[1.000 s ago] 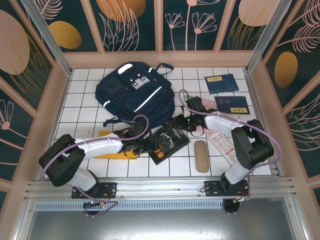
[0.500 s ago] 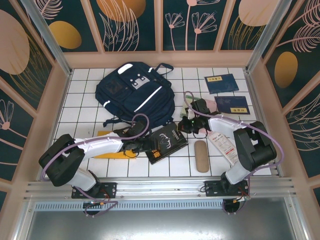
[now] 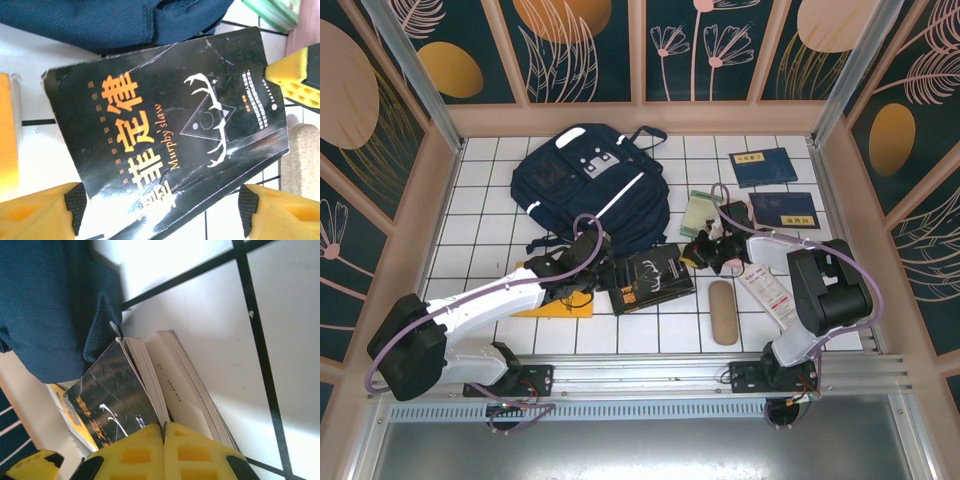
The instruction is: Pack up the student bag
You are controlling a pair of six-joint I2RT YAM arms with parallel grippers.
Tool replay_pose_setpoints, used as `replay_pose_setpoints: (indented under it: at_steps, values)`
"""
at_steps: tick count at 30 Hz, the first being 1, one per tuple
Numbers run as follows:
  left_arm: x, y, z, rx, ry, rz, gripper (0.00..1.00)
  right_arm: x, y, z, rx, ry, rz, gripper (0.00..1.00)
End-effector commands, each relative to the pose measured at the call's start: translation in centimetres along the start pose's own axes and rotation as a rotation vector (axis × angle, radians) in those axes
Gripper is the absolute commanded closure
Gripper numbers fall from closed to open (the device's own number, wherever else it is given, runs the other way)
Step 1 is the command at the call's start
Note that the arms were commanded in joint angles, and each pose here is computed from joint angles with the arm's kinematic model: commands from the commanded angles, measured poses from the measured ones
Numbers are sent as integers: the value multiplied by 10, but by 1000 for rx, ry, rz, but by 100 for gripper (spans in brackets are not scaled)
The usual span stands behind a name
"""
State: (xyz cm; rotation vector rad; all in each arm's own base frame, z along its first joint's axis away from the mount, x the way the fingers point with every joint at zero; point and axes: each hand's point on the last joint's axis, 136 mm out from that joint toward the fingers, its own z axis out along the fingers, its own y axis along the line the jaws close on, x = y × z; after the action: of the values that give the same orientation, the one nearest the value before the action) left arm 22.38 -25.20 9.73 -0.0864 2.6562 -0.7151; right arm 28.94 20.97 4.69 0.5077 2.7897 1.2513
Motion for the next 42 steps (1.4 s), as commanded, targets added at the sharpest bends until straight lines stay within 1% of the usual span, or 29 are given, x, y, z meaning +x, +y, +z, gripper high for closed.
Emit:
replay_pose_setpoints:
  at_steps: [1,6,9,11,13,16,18,20,21,24,26,28,30,33,37,38,40,41,42]
  values:
    - [7,18,2,-63,16,-8,19,3,5,3,-51,30,81,100]
    - [16,27,6,-65,40,-39,18,6,7,0,-69,26,124,100]
    - [22,30,7,-73,63,-7,17,6,9,-2,-75,21,135,100]
    - [23,35,7,-102,70,13,17,5,10,-4,-74,16,141,100]
    - [24,34,6,-129,71,80,16,6,13,-4,-84,21,147,100]
    - [24,24,5,-201,57,314,15,4,15,-5,-89,17,154,100]
    - [27,12,6,-213,51,486,14,3,17,-5,-90,14,154,100]
    - [34,-2,9,-205,54,644,5,2,17,-5,-92,14,154,100]
    - [38,-7,11,-207,59,708,5,2,18,-5,-92,14,154,100]
    - [41,-16,19,-262,25,868,4,1,20,-6,-93,13,154,100]
    - [44,-19,25,-289,19,948,4,1,21,-7,-96,13,152,100]
    - [46,-21,31,-314,14,1002,4,0,22,-7,-97,12,154,100]
    - [44,-16,36,-376,-3,1057,4,-1,23,-7,-102,12,154,100]
    - [47,-8,45,-434,11,1111,4,-1,24,-8,-106,13,153,100]
    - [46,5,51,-509,18,1143,6,0,25,-8,-109,15,153,100]
    - [43,7,51,-529,5,1144,7,0,24,-8,-108,16,154,100]
    - [36,10,49,-579,-26,1149,11,1,24,-8,-111,19,154,100]
    - [34,10,48,-586,-34,1154,15,1,23,-7,-110,20,156,100]
    - [32,8,48,-591,-42,1157,22,1,24,-7,-113,20,156,100]
